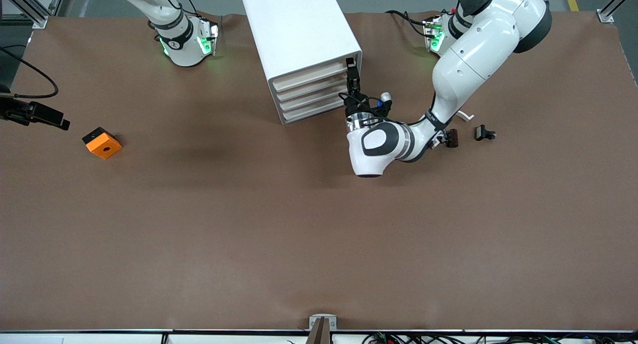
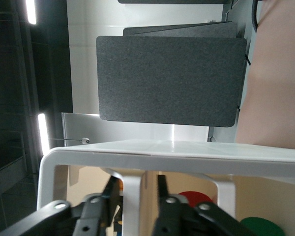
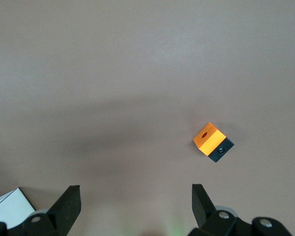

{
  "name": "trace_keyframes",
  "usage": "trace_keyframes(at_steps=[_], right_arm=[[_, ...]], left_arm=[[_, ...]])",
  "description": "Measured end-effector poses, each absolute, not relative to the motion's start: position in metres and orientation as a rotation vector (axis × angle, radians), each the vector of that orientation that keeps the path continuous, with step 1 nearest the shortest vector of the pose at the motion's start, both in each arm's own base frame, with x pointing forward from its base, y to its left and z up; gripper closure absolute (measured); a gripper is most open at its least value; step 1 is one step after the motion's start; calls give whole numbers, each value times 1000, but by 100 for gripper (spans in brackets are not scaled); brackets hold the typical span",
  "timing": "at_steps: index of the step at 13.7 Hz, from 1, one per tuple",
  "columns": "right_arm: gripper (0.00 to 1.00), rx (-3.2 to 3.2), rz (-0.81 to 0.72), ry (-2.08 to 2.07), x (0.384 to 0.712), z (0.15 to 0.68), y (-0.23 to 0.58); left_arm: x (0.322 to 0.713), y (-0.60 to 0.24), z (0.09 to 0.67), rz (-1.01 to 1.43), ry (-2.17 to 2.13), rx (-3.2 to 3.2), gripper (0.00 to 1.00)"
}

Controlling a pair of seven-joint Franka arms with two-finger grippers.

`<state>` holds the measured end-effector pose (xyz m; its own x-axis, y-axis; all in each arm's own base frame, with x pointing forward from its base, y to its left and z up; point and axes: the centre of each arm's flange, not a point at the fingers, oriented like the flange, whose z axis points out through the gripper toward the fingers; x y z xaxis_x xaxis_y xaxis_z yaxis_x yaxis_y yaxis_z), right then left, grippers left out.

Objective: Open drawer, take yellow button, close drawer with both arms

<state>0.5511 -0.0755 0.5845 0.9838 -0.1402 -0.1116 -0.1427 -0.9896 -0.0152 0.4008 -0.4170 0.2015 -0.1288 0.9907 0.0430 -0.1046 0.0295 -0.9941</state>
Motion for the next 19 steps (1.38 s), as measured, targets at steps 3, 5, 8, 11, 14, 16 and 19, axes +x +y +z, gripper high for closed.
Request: trace_keyframes(at_steps=[3,5,8,11,14,16,19], right_arm=[[0,-3106,173,217,551,584,-74],[0,-3107,173,207,552,584,-71],[0,-3109,173,182,553,584,-62],[0,-3126,173,153,553,585,-60],[0,-3131,172,104,554,585,-57],[0,-3131,172,103,554,585,-57],[0,-3131,174,107,554,585,-58]], left_arm=[[400,-419,202,1331,-1244,-1038,79],[400,-419,202,1331,-1246,-1038,82],[402,-419,203,1331,-1255,-1043,84],[402,-420,204,1330,-1258,-1045,84],[403,-419,204,1330,-1261,-1045,84],[404,-418,203,1331,-1265,-1043,84],[409,-412,201,1338,-1278,-1035,84]])
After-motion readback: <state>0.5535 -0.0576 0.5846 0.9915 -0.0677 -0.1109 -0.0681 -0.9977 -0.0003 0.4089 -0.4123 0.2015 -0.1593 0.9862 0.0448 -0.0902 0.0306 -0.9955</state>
